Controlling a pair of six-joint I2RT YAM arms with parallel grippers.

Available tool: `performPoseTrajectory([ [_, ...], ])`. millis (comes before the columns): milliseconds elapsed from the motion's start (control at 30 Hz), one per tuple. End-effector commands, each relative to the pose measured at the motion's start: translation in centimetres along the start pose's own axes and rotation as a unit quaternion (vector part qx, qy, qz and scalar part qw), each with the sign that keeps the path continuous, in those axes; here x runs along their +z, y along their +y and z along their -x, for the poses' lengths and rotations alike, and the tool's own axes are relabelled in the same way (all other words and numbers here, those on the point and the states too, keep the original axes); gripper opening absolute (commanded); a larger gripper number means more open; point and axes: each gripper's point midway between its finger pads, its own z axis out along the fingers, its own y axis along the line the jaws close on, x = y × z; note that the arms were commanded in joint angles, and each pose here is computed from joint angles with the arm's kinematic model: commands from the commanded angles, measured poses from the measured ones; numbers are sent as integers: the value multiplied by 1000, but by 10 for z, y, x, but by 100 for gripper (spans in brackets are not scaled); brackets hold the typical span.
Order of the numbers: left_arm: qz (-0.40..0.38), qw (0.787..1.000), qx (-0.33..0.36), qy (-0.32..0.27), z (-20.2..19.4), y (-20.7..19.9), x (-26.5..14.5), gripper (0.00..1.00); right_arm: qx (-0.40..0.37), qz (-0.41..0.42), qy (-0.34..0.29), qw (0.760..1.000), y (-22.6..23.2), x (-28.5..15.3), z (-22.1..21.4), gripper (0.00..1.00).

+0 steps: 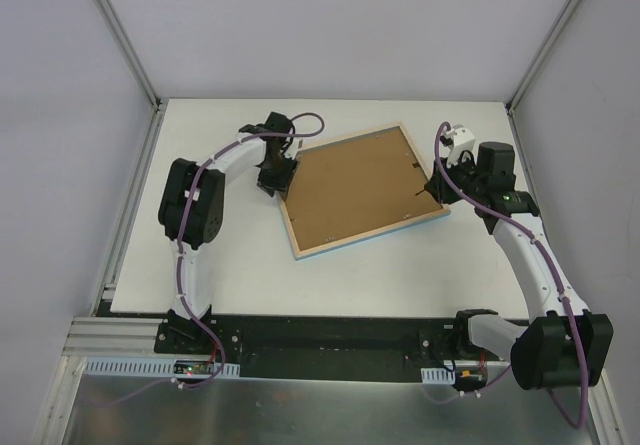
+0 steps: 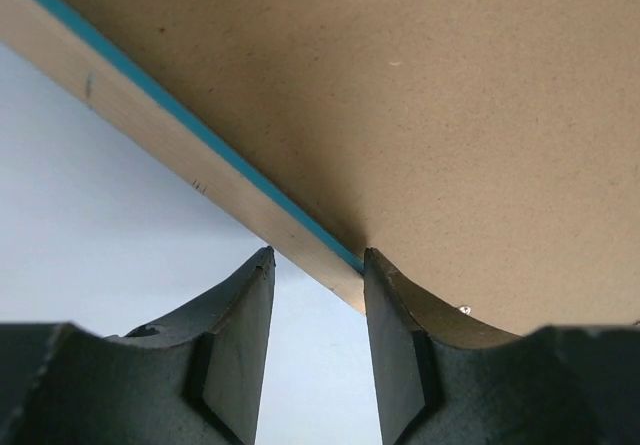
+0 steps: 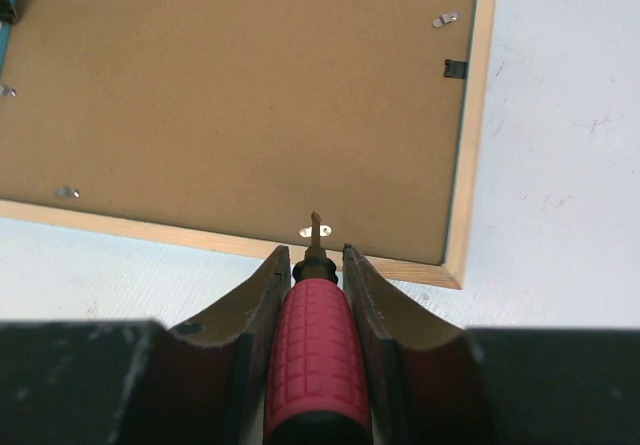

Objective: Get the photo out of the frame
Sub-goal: Adjust the photo frame at the center of the board.

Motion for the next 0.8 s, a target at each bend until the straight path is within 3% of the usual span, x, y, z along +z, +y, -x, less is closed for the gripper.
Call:
performPoseTrajectory([
  [0, 69, 997, 26, -10, 14, 55, -8, 39, -4, 9, -31, 999, 3, -4, 15, 1],
  [300, 4, 996, 90, -16, 28, 38, 1, 40, -4, 28, -38, 999, 11, -7, 17, 1],
  [767, -62, 987, 146, -22, 35, -32, 10, 34, -4, 73, -53, 996, 29, -10, 19, 1],
])
